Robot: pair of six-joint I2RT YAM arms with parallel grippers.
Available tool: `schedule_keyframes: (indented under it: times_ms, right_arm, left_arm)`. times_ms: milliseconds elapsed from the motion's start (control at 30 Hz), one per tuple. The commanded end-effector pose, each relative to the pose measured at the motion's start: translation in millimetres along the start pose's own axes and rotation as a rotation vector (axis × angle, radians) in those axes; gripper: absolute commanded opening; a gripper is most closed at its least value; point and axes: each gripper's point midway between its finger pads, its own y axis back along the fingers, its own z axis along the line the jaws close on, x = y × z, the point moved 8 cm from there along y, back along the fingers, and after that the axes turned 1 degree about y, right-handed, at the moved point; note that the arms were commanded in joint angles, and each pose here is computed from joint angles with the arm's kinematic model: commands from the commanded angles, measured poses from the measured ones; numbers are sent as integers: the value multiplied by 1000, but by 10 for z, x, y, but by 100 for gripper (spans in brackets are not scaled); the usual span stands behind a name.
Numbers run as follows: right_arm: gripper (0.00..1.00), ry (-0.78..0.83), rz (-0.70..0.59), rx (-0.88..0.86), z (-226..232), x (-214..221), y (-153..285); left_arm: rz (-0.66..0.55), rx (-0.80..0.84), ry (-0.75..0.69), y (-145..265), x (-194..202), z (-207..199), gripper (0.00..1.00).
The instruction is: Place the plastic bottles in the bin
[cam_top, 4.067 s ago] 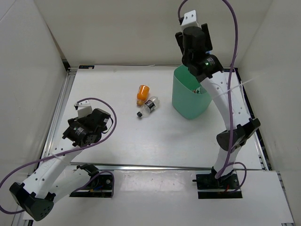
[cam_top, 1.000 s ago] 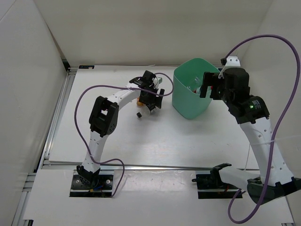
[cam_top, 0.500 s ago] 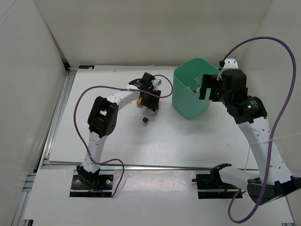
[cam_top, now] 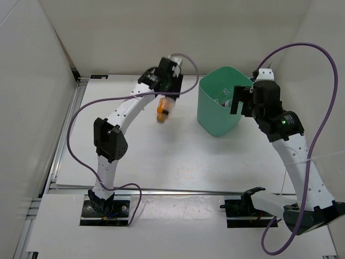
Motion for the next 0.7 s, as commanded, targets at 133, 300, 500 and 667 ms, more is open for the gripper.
schedule_keyframes:
  times_ms: [133,300,500,667]
  right_arm:
    - [100,51,-81,121,-170,-26,39]
    - [100,87,-98,190,-269,12,78]
    - [100,101,-90,230,-314,59,77]
    - [100,87,-95,272,-349,55,85]
  left_arm:
    - [-547,114,153,1091,-1265,-115,18]
    - [-694,262,277,1326,-1591,-272,15]
    - [-859,481,412,1495,-1931,-387,15]
    - [-772,662,524,1116,-1917,-631,15]
